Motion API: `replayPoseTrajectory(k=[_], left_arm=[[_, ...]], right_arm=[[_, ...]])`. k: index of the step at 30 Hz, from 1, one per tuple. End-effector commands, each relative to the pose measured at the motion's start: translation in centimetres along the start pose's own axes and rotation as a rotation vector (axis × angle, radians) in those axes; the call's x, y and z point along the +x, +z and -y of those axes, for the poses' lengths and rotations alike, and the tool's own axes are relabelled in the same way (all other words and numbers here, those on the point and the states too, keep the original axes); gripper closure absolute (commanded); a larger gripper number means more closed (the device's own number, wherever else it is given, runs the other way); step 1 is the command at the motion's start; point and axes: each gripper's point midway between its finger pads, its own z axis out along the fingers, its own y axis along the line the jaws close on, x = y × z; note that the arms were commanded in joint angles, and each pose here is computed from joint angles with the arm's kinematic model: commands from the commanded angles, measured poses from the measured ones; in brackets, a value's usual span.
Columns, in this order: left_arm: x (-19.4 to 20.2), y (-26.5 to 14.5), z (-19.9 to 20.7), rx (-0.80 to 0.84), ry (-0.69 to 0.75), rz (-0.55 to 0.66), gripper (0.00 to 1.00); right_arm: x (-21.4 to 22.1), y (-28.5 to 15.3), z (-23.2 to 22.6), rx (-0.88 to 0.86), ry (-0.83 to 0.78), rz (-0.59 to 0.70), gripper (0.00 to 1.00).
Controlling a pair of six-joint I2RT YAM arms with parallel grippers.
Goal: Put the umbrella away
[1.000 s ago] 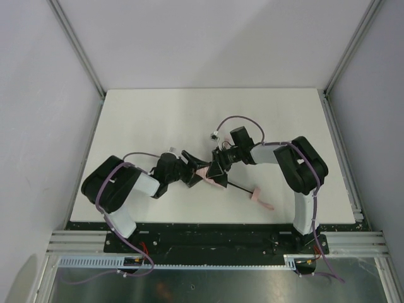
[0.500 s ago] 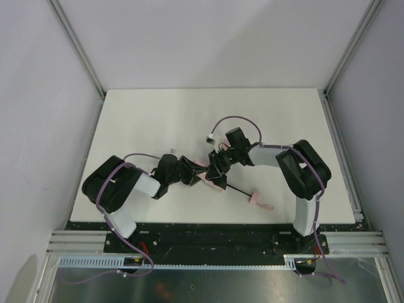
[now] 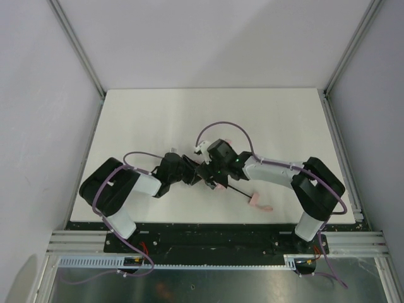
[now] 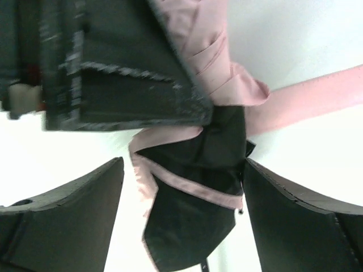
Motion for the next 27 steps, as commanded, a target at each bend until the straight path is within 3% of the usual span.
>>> replayPoseTrajectory(k=[1, 6, 9, 19, 25, 27], left_arm=[[-0.4, -0.2, -6.5, -0.247, 0.068, 0.051, 0.89], [-0.4, -0.2, -6.5, -0.251, 0.076, 0.050, 0.90], [-0.4, -0.3, -6.3, -0.250, 0.084, 0.052, 0.90], [-0.4, -0.1, -5.7, -0.239, 0.108, 0.041, 0.92], [0.0, -0.2, -4.0, -0.189, 0.127, 0.016, 0.91], [0.0, -0.4, -3.4, -0.172, 0.129, 0.014, 0.85]], right_arm=[[0.7, -1.9, 1.1, 0.243, -0.107, -0.045, 0.13], [0.8, -0.2, 1.5, 0.347, -0.184, -0.042, 0.13], [0.6, 0.8, 2.3, 0.402, -0.188, -0.027, 0.18], [2.9, 3.7, 3.0, 0.372, -0.144, -0.072, 0.58], [6.4, 5.1, 0.5, 0.071, -0.040, -0.160, 0.87], [7.8, 5.2, 0.0, -0.038, 0.019, -0.195, 0.96]])
